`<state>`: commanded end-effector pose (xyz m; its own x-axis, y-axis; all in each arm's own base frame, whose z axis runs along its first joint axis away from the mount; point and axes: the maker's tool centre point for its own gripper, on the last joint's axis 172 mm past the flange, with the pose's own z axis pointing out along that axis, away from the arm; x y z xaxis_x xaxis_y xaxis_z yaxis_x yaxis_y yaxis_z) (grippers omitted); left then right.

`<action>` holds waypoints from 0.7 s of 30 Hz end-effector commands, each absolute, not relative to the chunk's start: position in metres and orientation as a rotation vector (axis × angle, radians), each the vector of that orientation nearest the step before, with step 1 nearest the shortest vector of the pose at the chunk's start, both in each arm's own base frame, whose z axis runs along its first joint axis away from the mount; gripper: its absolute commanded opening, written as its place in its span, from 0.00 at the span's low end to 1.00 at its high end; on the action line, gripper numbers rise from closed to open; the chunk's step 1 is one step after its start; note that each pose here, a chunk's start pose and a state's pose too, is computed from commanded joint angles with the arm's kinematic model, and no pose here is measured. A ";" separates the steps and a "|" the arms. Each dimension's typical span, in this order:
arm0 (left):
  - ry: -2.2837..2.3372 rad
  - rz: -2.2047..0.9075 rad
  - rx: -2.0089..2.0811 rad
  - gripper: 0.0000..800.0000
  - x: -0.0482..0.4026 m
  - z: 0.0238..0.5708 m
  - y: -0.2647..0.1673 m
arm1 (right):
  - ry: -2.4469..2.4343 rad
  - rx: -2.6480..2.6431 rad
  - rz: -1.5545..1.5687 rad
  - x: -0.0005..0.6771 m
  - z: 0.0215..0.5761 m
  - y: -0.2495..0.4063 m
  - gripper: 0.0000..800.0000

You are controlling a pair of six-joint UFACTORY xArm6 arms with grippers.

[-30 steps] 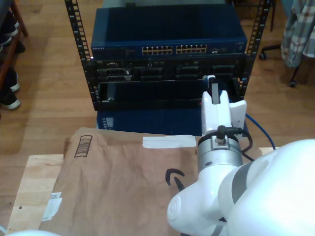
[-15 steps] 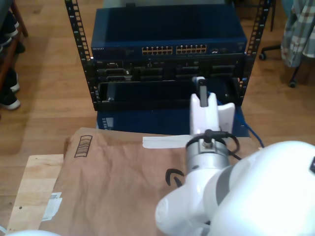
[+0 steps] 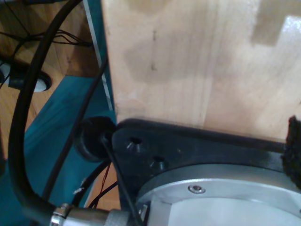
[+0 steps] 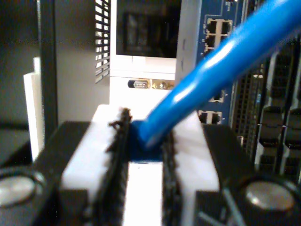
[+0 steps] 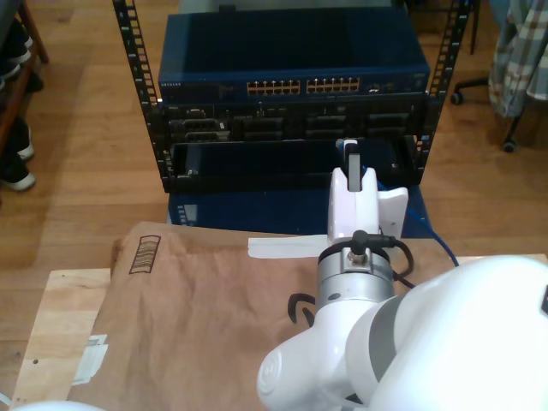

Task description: Grab the cable and plug it in

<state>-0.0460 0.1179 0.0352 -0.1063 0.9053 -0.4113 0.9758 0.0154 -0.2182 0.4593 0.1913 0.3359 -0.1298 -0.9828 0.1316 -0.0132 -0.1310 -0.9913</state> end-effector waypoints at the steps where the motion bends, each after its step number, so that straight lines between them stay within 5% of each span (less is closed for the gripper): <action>1: 2.121 -0.680 1.989 1.00 -0.046 0.035 0.118 | 1.250 -1.261 -1.422 0.458 0.332 0.188 0.00; 21: 2.121 -0.680 1.989 1.00 -0.046 0.035 0.118 | 1.209 -1.348 -1.468 0.450 0.308 0.202 0.00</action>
<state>-0.0460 0.1179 0.0352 -0.1063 0.9053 -0.4113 0.9758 0.0154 -0.2182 0.4504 0.2022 0.3081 -0.1242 -0.9629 0.2394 -0.0500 -0.2349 -0.9707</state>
